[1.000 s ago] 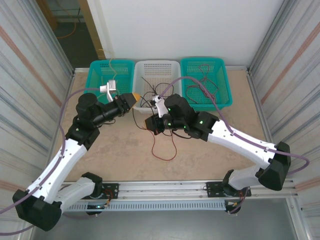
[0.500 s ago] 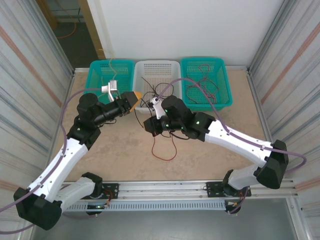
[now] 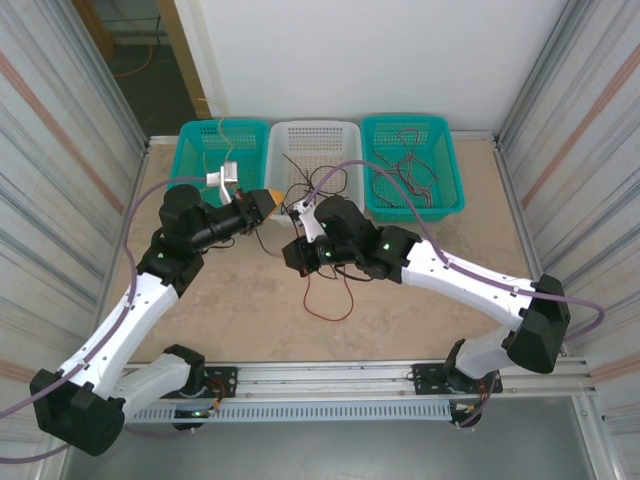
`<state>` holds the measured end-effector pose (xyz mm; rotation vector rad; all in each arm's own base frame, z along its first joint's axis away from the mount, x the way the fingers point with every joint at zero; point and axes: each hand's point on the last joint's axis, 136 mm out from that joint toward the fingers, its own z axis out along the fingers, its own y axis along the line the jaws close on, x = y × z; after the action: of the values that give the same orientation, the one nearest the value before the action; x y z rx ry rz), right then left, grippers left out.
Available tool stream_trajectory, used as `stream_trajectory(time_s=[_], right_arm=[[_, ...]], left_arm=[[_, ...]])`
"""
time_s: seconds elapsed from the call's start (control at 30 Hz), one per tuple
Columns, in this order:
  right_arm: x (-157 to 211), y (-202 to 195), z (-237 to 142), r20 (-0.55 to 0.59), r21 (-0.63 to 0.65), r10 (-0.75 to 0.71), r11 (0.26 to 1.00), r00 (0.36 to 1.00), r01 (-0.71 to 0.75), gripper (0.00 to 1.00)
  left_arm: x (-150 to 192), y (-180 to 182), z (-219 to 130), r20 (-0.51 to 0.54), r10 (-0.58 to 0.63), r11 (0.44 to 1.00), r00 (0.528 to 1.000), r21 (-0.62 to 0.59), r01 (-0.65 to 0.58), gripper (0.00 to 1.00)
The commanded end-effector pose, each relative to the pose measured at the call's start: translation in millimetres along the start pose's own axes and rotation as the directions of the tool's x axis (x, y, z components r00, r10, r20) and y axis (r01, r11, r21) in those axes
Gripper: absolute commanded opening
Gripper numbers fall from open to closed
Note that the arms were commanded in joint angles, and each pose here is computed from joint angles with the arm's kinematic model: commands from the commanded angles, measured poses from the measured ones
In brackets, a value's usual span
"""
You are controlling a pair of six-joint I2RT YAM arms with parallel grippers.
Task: Untangle the cables
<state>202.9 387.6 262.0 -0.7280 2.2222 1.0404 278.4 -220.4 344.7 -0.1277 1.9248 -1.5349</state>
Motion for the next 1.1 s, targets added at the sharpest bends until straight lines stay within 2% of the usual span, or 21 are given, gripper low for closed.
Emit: stream_trajectory(time_s=[0.0, 0.07, 0.23, 0.37, 0.43, 0.5, 0.57, 0.67, 0.73, 0.8, 0.93, 1.0, 1.07], right_arm=[[-2, 3, -1, 0.012, -0.007, 0.000, 1.000, 1.000, 0.000, 0.00], [-4, 1, -3, 0.020, 0.002, 0.002, 1.000, 1.000, -0.002, 0.00], [-1, -15, -11, 0.044, 0.045, 0.042, 0.998, 0.998, -0.043, 0.32], [8, -29, -13, 0.047, 0.074, 0.073, 0.994, 0.996, -0.077, 0.41], [13, -37, -14, 0.046, 0.087, 0.085, 0.992, 0.995, -0.089, 0.37], [21, -47, -12, 0.036, 0.106, 0.107, 0.988, 0.994, -0.110, 0.21], [28, -57, -10, 0.027, 0.121, 0.129, 0.984, 0.991, -0.131, 0.12], [38, -71, -6, 0.011, 0.154, 0.159, 0.975, 0.987, -0.159, 0.11], [44, -83, -3, 0.007, 0.185, 0.179, 0.967, 0.984, -0.178, 0.17], [51, -95, -1, 0.006, 0.213, 0.209, 0.955, 0.978, -0.205, 0.30], [55, -109, -7, 0.032, 0.240, 0.250, 0.938, 0.968, -0.250, 0.45], [57, -112, -14, 0.054, 0.252, 0.257, 0.931, 0.965, -0.262, 0.60], [58, -116, -23, 0.078, 0.262, 0.263, 0.925, 0.962, -0.275, 0.64]], left_arm=[[-3, -2, -3, -0.001, 0.029, 0.999, 1.000, -0.025, -0.029, 0.00], [-3, -1, -4, 0.003, 0.040, 0.999, 0.999, -0.036, -0.039, 0.00], [-10, -5, -9, 0.020, 0.062, 0.997, 0.998, -0.035, -0.061, 0.00], [-16, -15, -12, 0.030, 0.096, 0.995, 0.995, -0.027, -0.095, 0.00], [-21, -22, -14, 0.040, 0.111, 0.994, 0.993, -0.023, -0.110, 0.00], [-27, -28, -17, 0.057, 0.121, 0.993, 0.991, -0.016, -0.120, 0.00], [-33, -33, -18, 0.069, 0.128, 0.992, 0.989, -0.005, -0.128, 0.00], [-43, -42, -17, 0.087, 0.146, 0.989, 0.986, 0.006, -0.147, 0.00], [-53, -48, -16, 0.097, 0.159, 0.987, 0.982, 0.011, -0.161, 0.00], [-66, -59, -14, 0.120, 0.179, 0.983, 0.976, 0.027, -0.184, 0.00], [-92, -80, -3, 0.146, 0.224, 0.971, 0.964, 0.054, -0.234, 0.00], [-105, -87, 5, 0.158, 0.254, 0.963, 0.954, 0.051, -0.265, 0.00], [-117, -90, 11, 0.173, 0.286, 0.954, 0.942, 0.038, -0.297, 0.00]])
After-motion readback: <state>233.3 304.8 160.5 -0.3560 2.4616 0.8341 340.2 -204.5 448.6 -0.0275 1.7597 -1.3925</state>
